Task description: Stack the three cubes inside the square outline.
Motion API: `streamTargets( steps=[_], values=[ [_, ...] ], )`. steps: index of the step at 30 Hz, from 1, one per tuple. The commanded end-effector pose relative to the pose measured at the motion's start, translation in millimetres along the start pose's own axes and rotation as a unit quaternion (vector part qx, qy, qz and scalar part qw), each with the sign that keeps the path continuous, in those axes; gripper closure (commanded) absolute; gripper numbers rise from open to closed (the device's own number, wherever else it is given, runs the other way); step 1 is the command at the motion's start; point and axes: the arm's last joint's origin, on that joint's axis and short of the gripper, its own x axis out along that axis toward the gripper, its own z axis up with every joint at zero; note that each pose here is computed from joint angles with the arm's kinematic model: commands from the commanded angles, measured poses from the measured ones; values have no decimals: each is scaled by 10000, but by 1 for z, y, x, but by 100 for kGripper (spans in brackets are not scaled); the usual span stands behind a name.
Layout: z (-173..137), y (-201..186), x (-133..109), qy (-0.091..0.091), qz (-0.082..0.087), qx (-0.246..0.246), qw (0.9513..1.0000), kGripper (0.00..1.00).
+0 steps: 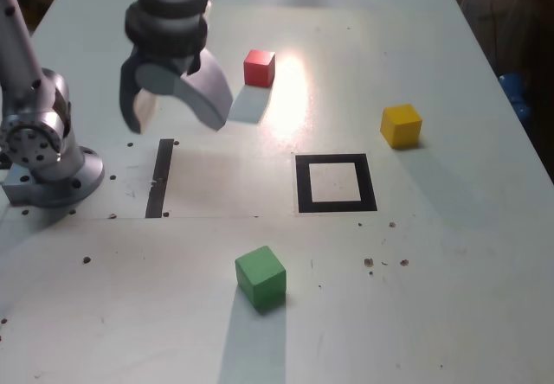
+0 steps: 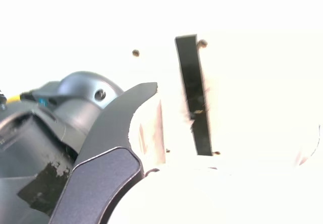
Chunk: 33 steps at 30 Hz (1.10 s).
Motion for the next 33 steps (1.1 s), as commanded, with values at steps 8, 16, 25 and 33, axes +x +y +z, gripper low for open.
streamTargets(
  steps=[8, 16, 25, 33],
  values=[
    [21, 59, -19, 124, 171, 237, 9995, 1],
    [49, 101, -22, 202, 235, 355, 9989, 1],
    [65, 152, -18, 247, 192, 261, 9992, 2],
    [81, 185, -2, 329, 64, 253, 9991, 4]
  ],
)
